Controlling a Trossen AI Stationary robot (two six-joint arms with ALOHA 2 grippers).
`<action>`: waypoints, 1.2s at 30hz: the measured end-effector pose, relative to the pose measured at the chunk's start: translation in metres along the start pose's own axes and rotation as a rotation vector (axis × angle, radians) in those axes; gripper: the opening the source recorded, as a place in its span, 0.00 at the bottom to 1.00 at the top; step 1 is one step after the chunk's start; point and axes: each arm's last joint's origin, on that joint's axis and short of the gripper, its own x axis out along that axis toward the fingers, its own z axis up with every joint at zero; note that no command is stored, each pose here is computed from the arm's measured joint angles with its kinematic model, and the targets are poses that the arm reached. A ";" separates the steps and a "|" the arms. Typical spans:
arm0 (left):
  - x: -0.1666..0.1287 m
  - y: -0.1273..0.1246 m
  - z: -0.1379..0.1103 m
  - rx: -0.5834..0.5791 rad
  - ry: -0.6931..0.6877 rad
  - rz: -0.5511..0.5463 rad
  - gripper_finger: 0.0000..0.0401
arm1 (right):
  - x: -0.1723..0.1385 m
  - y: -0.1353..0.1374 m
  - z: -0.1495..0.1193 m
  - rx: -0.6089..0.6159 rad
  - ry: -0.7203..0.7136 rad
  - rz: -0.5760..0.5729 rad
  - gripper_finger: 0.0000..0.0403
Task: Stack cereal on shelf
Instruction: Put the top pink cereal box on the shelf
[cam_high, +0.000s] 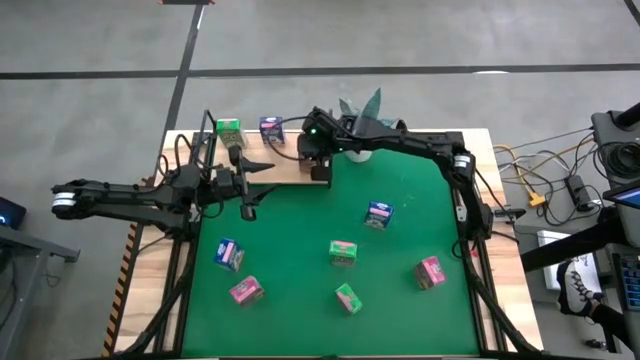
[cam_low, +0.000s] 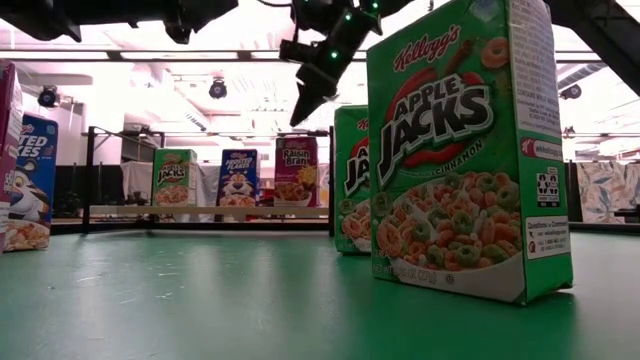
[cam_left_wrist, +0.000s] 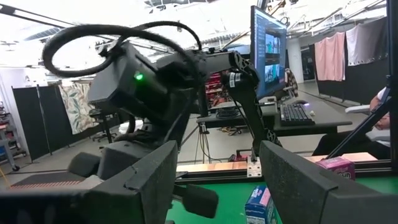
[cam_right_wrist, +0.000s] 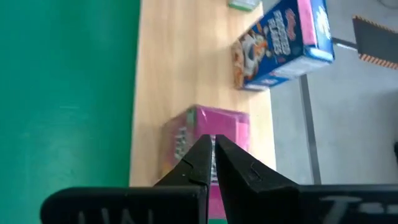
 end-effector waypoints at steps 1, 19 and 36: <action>0.000 0.000 0.000 -0.001 0.000 0.000 0.53 | 0.002 -0.002 -0.001 0.007 0.005 -0.001 0.03; 0.000 0.000 0.000 -0.001 0.003 -0.001 0.53 | 0.031 -0.006 -0.011 0.001 0.031 -0.002 0.03; 0.000 0.000 0.000 -0.001 0.003 -0.001 0.53 | 0.041 -0.018 -0.015 -0.097 0.042 -0.106 0.03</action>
